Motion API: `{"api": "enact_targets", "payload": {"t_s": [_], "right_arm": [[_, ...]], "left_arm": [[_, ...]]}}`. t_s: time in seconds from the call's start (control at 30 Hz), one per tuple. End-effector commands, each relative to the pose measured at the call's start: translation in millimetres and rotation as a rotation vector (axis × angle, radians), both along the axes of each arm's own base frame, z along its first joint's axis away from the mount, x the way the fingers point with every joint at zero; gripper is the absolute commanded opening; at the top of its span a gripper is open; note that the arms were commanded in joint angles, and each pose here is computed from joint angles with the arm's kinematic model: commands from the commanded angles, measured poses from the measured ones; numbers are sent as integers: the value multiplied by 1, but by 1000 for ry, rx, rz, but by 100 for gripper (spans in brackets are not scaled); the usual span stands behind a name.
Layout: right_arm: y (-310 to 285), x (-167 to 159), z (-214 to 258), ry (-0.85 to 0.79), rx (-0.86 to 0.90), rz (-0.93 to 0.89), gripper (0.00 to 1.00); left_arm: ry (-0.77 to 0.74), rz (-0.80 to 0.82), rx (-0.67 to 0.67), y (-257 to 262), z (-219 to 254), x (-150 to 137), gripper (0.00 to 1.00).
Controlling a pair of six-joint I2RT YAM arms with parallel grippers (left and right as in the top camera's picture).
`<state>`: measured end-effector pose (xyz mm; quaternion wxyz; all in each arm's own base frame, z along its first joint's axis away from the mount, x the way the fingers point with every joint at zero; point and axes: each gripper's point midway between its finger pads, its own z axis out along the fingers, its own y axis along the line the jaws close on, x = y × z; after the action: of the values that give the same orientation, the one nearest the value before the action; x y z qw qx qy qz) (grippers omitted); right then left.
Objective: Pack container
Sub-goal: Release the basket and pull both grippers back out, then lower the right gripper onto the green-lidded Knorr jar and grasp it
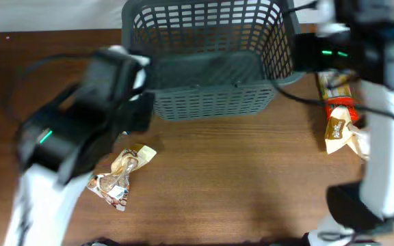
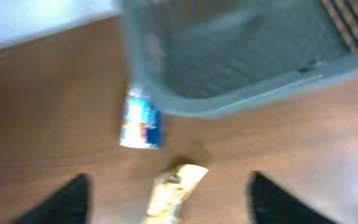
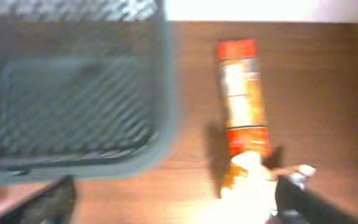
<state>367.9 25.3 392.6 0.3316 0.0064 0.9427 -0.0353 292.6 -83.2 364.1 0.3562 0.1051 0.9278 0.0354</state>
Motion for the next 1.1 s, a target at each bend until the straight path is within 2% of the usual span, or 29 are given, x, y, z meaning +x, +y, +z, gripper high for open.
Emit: {"api": "enact_targets", "payload": {"t_s": [0.0,0.1,0.23,0.4,0.47,0.57,0.67,0.7,0.73,0.77,1.07], "right_arm": [[-70,-45,50,-172,40,-308,99],[-117,-78,63,-236,95,-529,99],[-165,-122,57,-249,127,-789,99],[-208,-172,4,-80,149,-1038,99],[-212,-180,-27,20,210,-1078,99],[-201,-175,-66,142,347,-1041,99],[-205,-181,-97,250,355,-1072,98],[-215,-190,-109,284,332,-1173,99],[-232,-202,-125,305,289,-1319,99],[-238,-204,-133,307,283,-1357,99],[-255,-220,-205,374,345,-1495,99]], "left_arm": [[-129,204,122,65,34,-20,99],[-139,315,123,97,39,-30,99],[-131,491,110,137,38,-38,99],[-121,675,79,171,33,-40,99],[-105,688,79,175,29,-37,99],[-75,660,53,169,22,-29,99],[-40,618,8,158,13,-20,99],[-28,602,-10,155,10,-17,99],[-17,591,-22,152,7,-15,99],[-14,590,-22,152,6,-14,99],[-6,590,-20,152,4,-12,99]]}}
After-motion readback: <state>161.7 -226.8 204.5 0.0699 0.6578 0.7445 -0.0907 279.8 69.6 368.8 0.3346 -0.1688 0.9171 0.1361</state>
